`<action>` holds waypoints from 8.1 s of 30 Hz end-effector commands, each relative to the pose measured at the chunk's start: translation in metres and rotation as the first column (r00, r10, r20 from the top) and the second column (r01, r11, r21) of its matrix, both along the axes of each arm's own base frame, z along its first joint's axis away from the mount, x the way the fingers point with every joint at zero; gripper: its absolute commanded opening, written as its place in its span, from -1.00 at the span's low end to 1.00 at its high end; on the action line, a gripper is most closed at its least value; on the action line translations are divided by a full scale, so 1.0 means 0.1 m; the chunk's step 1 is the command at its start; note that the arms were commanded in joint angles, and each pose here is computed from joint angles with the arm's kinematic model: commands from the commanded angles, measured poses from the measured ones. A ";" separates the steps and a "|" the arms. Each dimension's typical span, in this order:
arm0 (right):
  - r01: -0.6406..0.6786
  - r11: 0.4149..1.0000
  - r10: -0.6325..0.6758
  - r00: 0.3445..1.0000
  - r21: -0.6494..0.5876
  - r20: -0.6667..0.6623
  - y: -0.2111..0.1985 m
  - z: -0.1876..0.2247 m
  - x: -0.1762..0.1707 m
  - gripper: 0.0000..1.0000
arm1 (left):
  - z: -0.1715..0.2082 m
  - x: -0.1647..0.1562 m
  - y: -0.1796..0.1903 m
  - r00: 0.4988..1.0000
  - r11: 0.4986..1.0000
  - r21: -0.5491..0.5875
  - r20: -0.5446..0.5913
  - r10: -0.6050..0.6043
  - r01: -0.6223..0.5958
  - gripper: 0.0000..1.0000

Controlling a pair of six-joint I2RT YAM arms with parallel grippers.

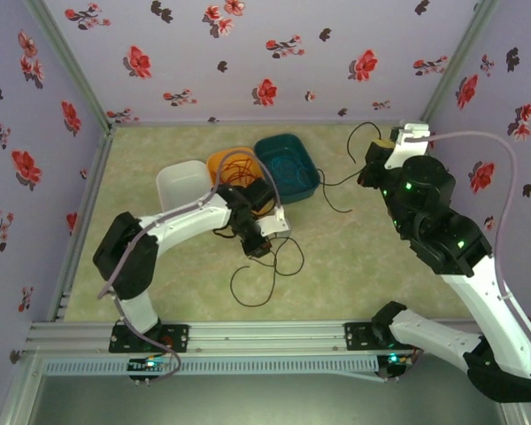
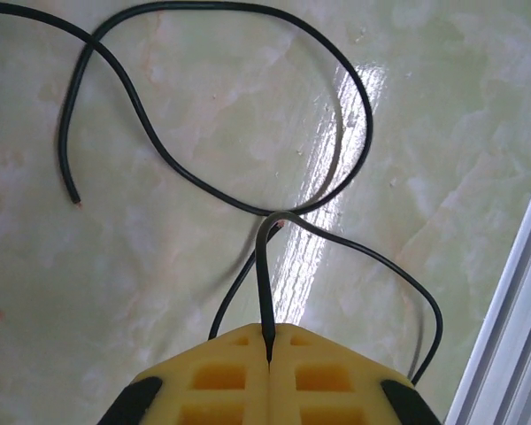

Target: Untangle the cables

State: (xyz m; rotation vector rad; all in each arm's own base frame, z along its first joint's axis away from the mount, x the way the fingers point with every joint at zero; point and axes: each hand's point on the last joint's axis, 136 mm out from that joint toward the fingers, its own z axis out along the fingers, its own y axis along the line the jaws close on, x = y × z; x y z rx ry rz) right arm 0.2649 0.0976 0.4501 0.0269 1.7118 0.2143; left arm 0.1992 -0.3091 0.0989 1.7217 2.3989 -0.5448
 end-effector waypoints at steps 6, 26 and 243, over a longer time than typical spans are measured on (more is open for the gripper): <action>0.035 0.997 -0.034 0.999 0.066 -0.004 -0.11 -0.14 -0.06 -1.00 | 0.82 0.10 0.21 0.971 0.974 -0.145 0.140 0.193 -0.173 -1.00; 0.030 0.998 -0.028 0.999 0.053 -0.041 -0.05 -0.38 0.01 -1.00 | 2.41 1.02 1.64 0.408 0.597 -0.424 0.457 0.791 -0.682 -1.00; 0.023 0.990 0.016 0.964 0.141 -0.264 0.39 -0.98 0.52 0.99 | 0.45 1.65 2.26 0.325 0.495 -0.227 0.520 0.790 -0.839 -1.00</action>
